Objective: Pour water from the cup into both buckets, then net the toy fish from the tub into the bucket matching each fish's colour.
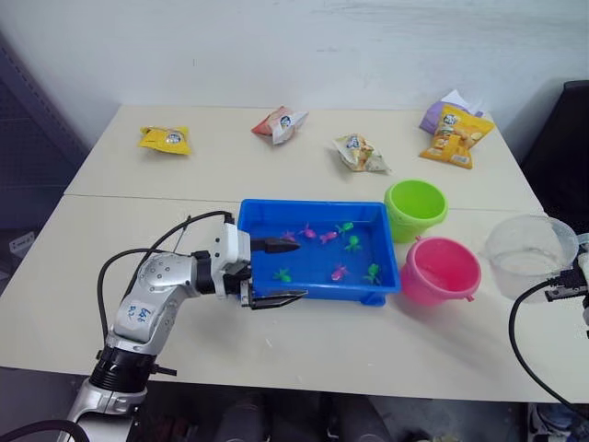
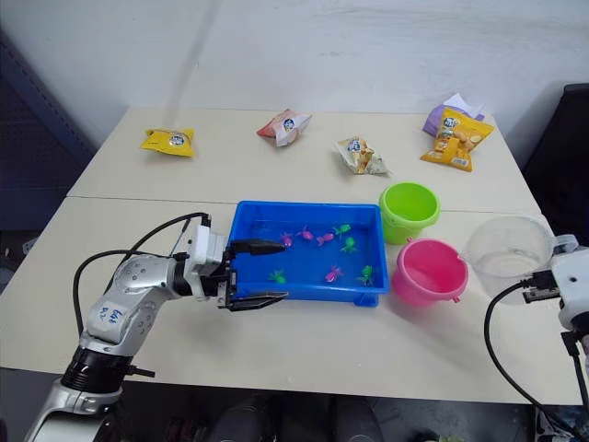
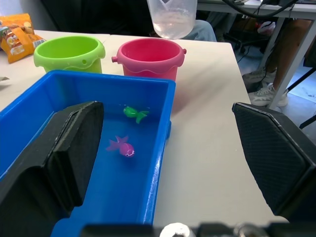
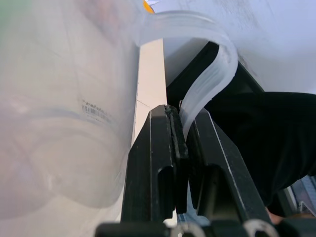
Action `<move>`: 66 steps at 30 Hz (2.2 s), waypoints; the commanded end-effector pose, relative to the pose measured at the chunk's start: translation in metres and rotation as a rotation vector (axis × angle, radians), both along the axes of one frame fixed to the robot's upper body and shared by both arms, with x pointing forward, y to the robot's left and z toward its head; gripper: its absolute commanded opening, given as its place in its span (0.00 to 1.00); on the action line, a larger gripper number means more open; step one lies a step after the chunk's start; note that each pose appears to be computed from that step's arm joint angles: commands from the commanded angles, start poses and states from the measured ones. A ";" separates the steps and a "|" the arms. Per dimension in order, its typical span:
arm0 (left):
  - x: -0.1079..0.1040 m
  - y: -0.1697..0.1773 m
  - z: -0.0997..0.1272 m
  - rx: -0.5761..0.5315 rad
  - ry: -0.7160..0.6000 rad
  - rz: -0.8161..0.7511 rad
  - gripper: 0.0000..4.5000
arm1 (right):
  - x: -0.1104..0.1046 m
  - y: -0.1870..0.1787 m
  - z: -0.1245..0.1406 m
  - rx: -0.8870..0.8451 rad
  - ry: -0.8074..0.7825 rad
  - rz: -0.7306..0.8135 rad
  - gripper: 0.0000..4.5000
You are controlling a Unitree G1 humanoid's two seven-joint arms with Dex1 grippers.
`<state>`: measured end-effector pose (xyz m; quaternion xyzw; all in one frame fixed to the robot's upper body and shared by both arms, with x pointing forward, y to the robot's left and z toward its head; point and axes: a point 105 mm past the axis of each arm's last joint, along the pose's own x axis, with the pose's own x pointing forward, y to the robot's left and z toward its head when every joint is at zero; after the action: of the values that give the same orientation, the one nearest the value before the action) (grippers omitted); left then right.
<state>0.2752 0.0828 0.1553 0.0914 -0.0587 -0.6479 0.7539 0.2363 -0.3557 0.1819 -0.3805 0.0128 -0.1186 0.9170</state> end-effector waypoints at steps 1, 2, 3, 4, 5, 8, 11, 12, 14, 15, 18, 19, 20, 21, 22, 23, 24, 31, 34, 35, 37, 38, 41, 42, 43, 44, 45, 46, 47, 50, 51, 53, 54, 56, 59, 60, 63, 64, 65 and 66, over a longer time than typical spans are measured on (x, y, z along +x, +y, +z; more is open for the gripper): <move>-0.003 -0.005 0.006 -0.008 -0.030 -0.022 1.00 | 0.001 0.007 0.024 -0.182 -0.060 0.018 0.04; -0.002 -0.005 0.007 -0.009 -0.030 -0.021 1.00 | 0.002 0.007 0.025 -0.202 -0.061 0.016 0.04; -0.002 -0.005 0.006 -0.010 -0.029 -0.018 1.00 | 0.002 0.006 0.025 -0.215 -0.061 0.011 0.04; -0.002 -0.005 0.006 -0.011 -0.029 -0.016 1.00 | 0.002 0.006 0.025 -0.222 -0.061 0.008 0.04; -0.003 -0.005 0.006 -0.013 -0.027 -0.013 1.00 | 0.003 0.006 0.025 -0.228 -0.063 0.007 0.04; -0.004 -0.007 0.005 -0.016 -0.025 -0.010 1.00 | 0.005 0.006 0.025 -0.268 -0.067 0.006 0.04; -0.004 -0.009 0.004 -0.019 -0.023 -0.009 1.00 | 0.007 0.005 0.025 -0.271 -0.076 0.000 0.04; -0.004 -0.010 0.004 -0.026 -0.023 -0.006 1.00 | 0.009 0.006 0.024 -0.283 -0.070 0.003 0.04; -0.005 -0.013 0.005 -0.042 -0.013 -0.010 1.00 | 0.011 0.006 0.023 -0.314 -0.057 0.004 0.04; -0.005 -0.014 0.005 -0.050 -0.008 -0.013 1.00 | 0.012 0.006 0.023 -0.320 -0.056 0.000 0.04; -0.006 -0.018 0.007 -0.076 0.000 -0.010 1.00 | 0.013 0.005 0.024 -0.350 -0.052 -0.006 0.04; -0.006 -0.019 0.008 -0.080 0.002 -0.009 1.00 | 0.013 0.005 0.025 -0.371 -0.048 -0.002 0.04; -0.006 -0.019 0.007 -0.083 0.003 -0.008 1.00 | 0.014 0.006 0.025 -0.390 -0.046 0.003 0.04; -0.007 -0.020 0.007 -0.085 0.003 -0.007 1.00 | 0.015 0.006 0.026 -0.399 -0.043 0.008 0.04; -0.007 -0.021 0.007 -0.086 0.003 -0.006 1.00 | 0.015 0.006 0.026 -0.411 -0.043 0.007 0.04; -0.007 -0.022 0.007 -0.089 0.003 -0.004 1.00 | 0.016 0.006 0.027 -0.421 -0.042 0.010 0.04; -0.007 -0.023 0.007 -0.091 0.003 -0.003 1.00 | 0.016 0.006 0.027 -0.430 -0.038 0.014 0.04; -0.006 -0.025 0.006 -0.096 0.001 -0.002 1.00 | 0.021 0.002 0.034 -0.503 -0.038 0.020 0.04; -0.006 -0.026 0.006 -0.099 0.002 -0.004 1.00 | 0.022 0.001 0.037 -0.526 -0.039 0.026 0.04; -0.007 -0.026 0.006 -0.103 0.008 -0.008 1.00 | 0.023 0.001 0.038 -0.537 -0.040 0.026 0.04; -0.007 -0.027 0.007 -0.107 0.011 -0.014 1.00 | 0.024 0.001 0.041 -0.562 -0.037 0.033 0.04; -0.007 -0.027 0.007 -0.107 0.011 -0.014 1.00 | 0.025 0.001 0.042 -0.574 -0.039 0.037 0.04; -0.006 -0.028 0.008 -0.109 0.008 -0.012 1.00 | 0.027 0.003 0.045 -0.604 -0.044 0.045 0.04; -0.006 -0.028 0.008 -0.110 0.007 -0.011 1.00 | 0.027 0.003 0.046 -0.607 -0.046 0.047 0.04; -0.006 -0.028 0.008 -0.111 0.007 -0.010 1.00 | 0.027 0.004 0.046 -0.610 -0.047 0.048 0.04; -0.006 -0.029 0.008 -0.112 0.007 -0.010 1.00 | 0.028 0.004 0.047 -0.615 -0.050 0.050 0.04; -0.006 -0.029 0.008 -0.112 0.006 -0.009 1.00 | 0.028 0.004 0.048 -0.623 -0.050 0.054 0.04; -0.006 -0.029 0.008 -0.114 0.006 -0.009 1.00 | 0.029 0.005 0.051 -0.630 -0.057 0.055 0.04; -0.006 -0.030 0.008 -0.116 0.007 -0.011 1.00 | 0.029 0.005 0.053 -0.639 -0.062 0.058 0.04; -0.006 -0.031 0.008 -0.118 0.005 -0.014 1.00 | 0.030 0.009 0.057 -0.659 -0.082 0.067 0.04; -0.005 -0.031 0.008 -0.118 0.004 -0.014 1.00 | 0.030 0.009 0.058 -0.661 -0.084 0.068 0.04; -0.005 -0.031 0.008 -0.121 0.001 -0.011 1.00 | 0.031 0.011 0.060 -0.679 -0.090 0.068 0.04; -0.005 -0.032 0.008 -0.121 0.000 -0.011 1.00 | 0.031 0.011 0.061 -0.685 -0.092 0.069 0.04; -0.004 -0.032 0.009 -0.123 -0.002 -0.010 1.00 | 0.031 0.012 0.063 -0.695 -0.098 0.069 0.04; -0.004 -0.032 0.009 -0.126 -0.004 -0.009 1.00 | 0.032 0.014 0.066 -0.709 -0.106 0.069 0.04; -0.004 -0.033 0.009 -0.127 -0.005 -0.009 1.00 | 0.032 0.014 0.067 -0.714 -0.110 0.069 0.04; -0.003 -0.033 0.010 -0.130 -0.007 -0.009 1.00 | 0.033 0.016 0.070 -0.726 -0.119 0.071 0.04; -0.003 -0.034 0.009 -0.131 -0.008 -0.009 1.00 | 0.033 0.016 0.070 -0.727 -0.120 0.072 0.04; -0.003 -0.034 0.009 -0.132 -0.008 -0.009 1.00 | 0.033 0.017 0.070 -0.728 -0.121 0.073 0.04; -0.003 -0.034 0.009 -0.133 -0.009 -0.009 1.00 | 0.033 0.017 0.070 -0.729 -0.122 0.074 0.04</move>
<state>0.2742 0.0521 0.1583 0.0348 -0.0883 -0.6420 0.7608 0.2717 -0.3453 0.2337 -0.6637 -0.0661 -0.0899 0.7396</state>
